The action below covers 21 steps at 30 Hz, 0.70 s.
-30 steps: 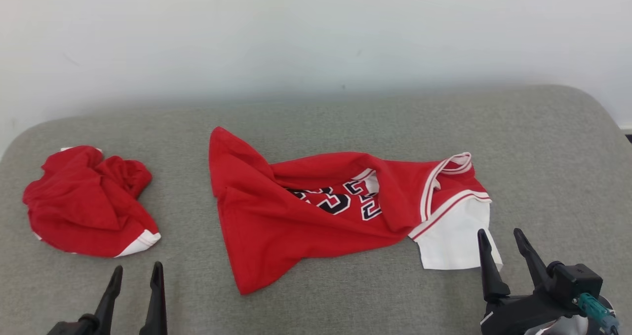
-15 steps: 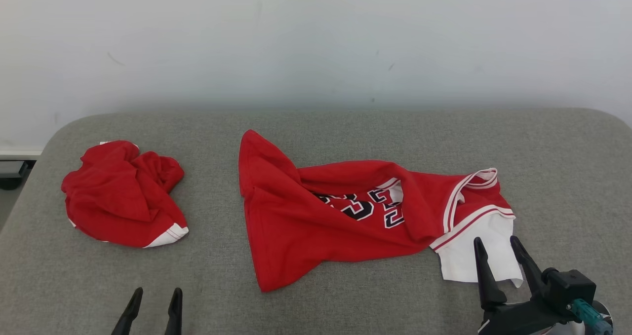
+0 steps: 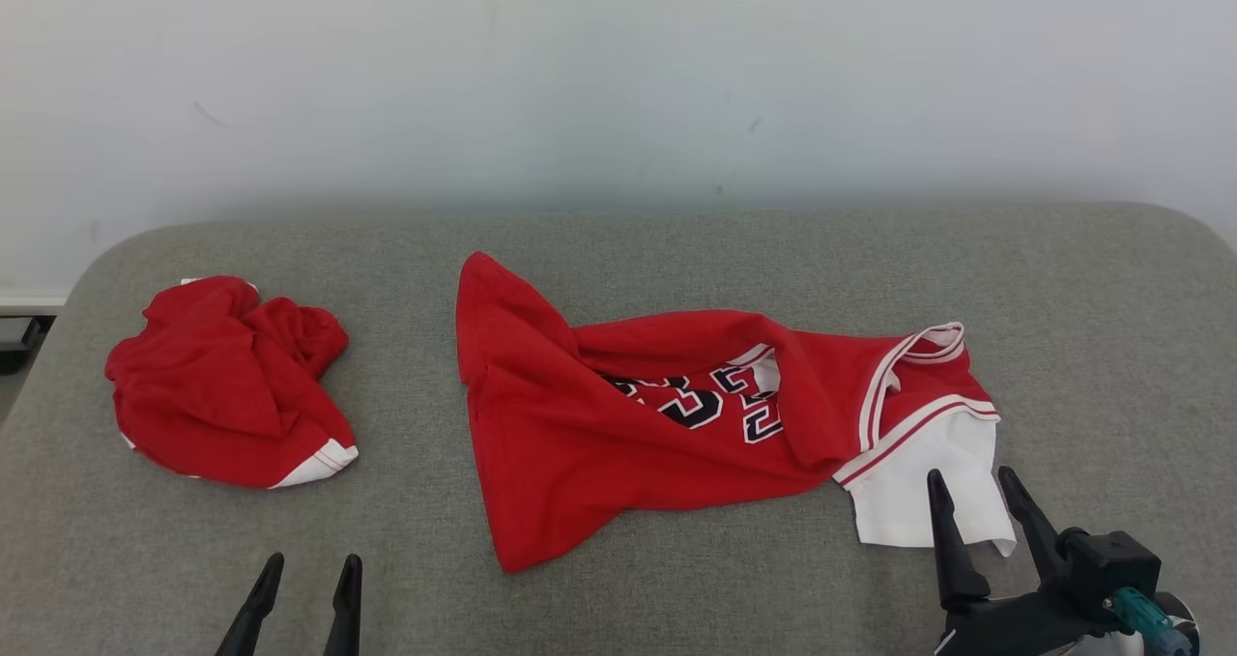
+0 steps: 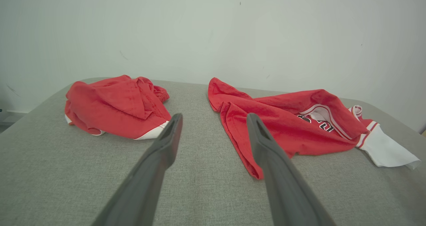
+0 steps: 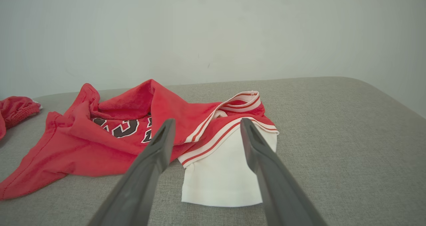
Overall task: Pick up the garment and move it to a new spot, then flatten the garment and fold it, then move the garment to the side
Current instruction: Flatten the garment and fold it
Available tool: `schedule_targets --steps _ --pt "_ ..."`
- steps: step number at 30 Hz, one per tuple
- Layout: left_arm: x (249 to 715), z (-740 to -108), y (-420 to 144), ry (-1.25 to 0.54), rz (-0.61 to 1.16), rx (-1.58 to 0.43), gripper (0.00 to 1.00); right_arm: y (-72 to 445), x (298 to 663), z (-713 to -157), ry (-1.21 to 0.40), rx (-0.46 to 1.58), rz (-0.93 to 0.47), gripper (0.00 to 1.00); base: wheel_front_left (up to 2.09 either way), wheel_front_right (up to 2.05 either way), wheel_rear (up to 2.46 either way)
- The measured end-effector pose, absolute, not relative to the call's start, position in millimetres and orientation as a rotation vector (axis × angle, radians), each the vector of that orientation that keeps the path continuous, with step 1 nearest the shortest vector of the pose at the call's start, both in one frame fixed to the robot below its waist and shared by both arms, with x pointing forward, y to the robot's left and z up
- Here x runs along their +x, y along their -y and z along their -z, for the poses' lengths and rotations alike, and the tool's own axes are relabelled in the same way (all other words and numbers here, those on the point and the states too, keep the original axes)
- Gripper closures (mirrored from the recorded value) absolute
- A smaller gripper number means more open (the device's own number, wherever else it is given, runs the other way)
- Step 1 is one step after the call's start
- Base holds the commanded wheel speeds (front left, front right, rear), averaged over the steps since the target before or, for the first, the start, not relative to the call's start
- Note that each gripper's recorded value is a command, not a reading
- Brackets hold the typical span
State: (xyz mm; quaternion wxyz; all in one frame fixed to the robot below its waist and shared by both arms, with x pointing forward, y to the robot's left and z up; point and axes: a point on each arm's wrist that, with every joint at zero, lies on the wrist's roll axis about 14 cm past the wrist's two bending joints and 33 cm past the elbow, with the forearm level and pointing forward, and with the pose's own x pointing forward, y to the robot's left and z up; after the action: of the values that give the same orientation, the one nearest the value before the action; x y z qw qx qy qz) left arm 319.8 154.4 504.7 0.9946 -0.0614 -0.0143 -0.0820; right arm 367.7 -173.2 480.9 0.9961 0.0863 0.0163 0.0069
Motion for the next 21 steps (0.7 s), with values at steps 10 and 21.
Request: schedule_targets --steps 10,21 --pt "318.3 -493.6 -132.8 -0.032 0.251 -0.112 0.00 179.5 364.2 -471.7 -0.075 0.128 -0.025 0.00 0.00 0.00 0.00" --pt "329.4 -467.7 -90.1 -0.146 0.408 -0.082 0.00 215.3 355.8 -451.8 -0.192 0.000 -0.004 0.00 0.00 0.00 0.00"
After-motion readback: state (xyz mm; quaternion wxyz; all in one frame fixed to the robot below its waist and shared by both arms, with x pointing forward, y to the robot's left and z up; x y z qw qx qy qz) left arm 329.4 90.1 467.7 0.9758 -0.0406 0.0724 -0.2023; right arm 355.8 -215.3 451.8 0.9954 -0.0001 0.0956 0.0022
